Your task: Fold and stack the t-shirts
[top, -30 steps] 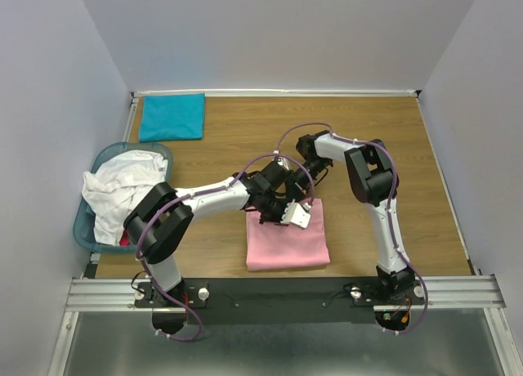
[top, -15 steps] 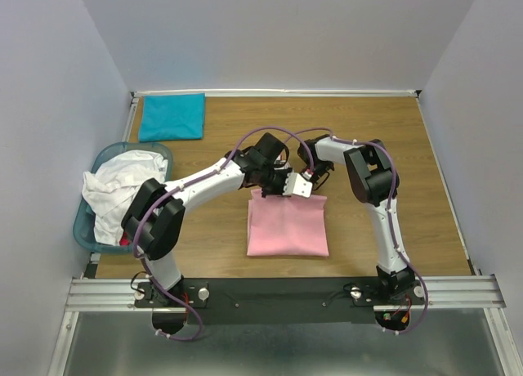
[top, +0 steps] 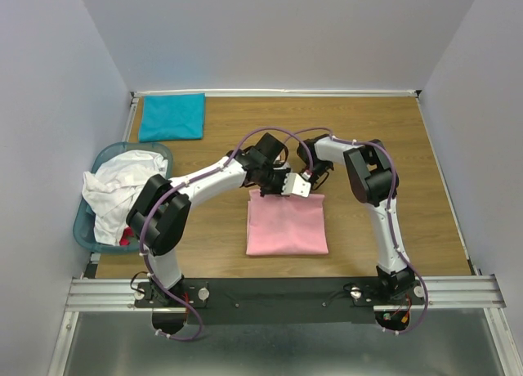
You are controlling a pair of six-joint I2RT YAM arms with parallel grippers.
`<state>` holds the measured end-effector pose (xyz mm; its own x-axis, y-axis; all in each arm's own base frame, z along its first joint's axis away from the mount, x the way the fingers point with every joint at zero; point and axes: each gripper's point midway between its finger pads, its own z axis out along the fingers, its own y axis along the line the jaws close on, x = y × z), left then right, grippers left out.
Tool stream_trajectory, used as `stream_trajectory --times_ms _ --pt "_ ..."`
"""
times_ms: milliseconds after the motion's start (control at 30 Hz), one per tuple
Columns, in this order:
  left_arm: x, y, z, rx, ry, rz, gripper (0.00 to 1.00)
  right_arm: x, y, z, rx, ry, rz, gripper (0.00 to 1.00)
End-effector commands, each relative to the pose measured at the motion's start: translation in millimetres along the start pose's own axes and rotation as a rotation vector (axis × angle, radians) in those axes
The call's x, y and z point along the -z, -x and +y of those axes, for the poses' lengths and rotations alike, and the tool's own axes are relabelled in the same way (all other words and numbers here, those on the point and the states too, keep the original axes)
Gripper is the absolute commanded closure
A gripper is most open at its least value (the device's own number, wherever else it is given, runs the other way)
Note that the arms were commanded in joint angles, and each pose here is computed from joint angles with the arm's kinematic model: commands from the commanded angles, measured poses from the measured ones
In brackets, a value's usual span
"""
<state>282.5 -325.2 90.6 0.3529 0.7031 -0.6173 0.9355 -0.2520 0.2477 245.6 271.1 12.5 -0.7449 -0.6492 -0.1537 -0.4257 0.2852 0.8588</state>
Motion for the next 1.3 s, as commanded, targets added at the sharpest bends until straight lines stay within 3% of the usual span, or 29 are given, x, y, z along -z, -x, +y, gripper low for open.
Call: stream_trajectory --times_ms 0,467,1267 --pt "5.2 -1.0 -1.5 0.001 0.014 0.006 1.00 6.7 13.1 -41.2 0.128 -0.190 0.025 0.81" --pt "11.7 10.9 -14.6 -0.033 0.018 -0.009 1.00 34.9 43.9 -21.0 0.176 -0.294 -0.035 0.74" --pt "4.9 8.0 -21.9 -0.051 -0.012 0.003 1.00 67.4 78.6 -0.1 0.233 -0.390 -0.117 0.48"
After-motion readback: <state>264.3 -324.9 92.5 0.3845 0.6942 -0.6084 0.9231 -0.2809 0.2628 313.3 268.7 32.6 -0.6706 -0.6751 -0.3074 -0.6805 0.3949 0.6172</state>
